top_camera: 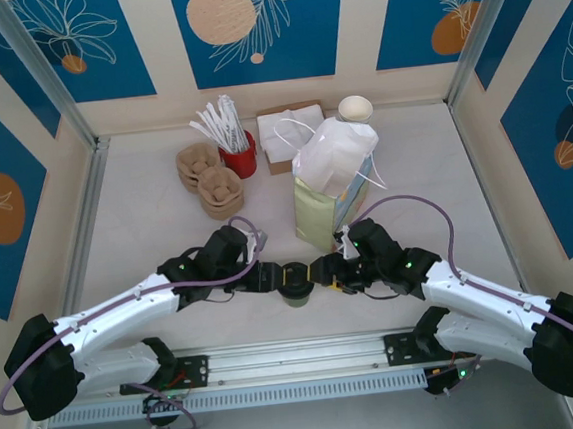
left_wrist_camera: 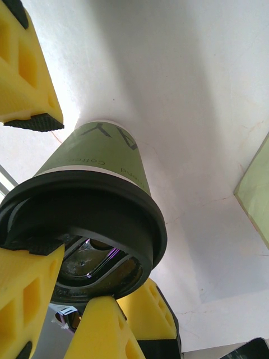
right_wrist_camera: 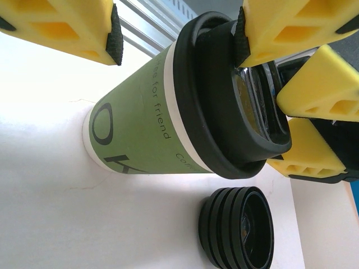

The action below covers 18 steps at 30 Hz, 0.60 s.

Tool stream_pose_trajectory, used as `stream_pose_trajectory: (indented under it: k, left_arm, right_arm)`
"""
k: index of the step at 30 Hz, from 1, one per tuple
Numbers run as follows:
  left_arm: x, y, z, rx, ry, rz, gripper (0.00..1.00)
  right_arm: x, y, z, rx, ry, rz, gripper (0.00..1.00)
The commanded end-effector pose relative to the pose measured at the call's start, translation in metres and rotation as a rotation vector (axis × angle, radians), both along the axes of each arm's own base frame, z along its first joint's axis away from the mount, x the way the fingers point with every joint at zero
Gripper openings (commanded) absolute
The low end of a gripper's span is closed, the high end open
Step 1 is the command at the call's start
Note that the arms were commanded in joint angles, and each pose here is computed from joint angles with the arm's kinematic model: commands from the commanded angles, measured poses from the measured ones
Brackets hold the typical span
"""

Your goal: Pack the takeout coffee

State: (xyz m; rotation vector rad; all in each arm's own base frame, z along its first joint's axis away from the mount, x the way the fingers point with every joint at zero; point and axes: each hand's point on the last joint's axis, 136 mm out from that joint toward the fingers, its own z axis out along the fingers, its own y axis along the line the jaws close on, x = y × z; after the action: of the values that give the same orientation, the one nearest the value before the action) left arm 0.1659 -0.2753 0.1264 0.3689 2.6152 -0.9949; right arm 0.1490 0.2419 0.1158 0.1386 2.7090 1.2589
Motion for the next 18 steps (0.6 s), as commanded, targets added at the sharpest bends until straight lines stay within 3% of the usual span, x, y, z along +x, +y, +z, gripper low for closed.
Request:
stream_pose_trajectory:
  k: [1, 18]
  left_arm:
    - [-0.013, 0.016, -0.028, 0.106, 0.058, -0.004, 0.54]
    - [-0.016, 0.016, -0.040, 0.122, 0.077, -0.019, 0.54]
  right_arm:
    - [-0.005, -0.007, -0.017, -0.054, 0.026, -0.002, 0.57]
    - [-0.006, -0.011, -0.031, -0.084, 0.071, -0.008, 0.56]
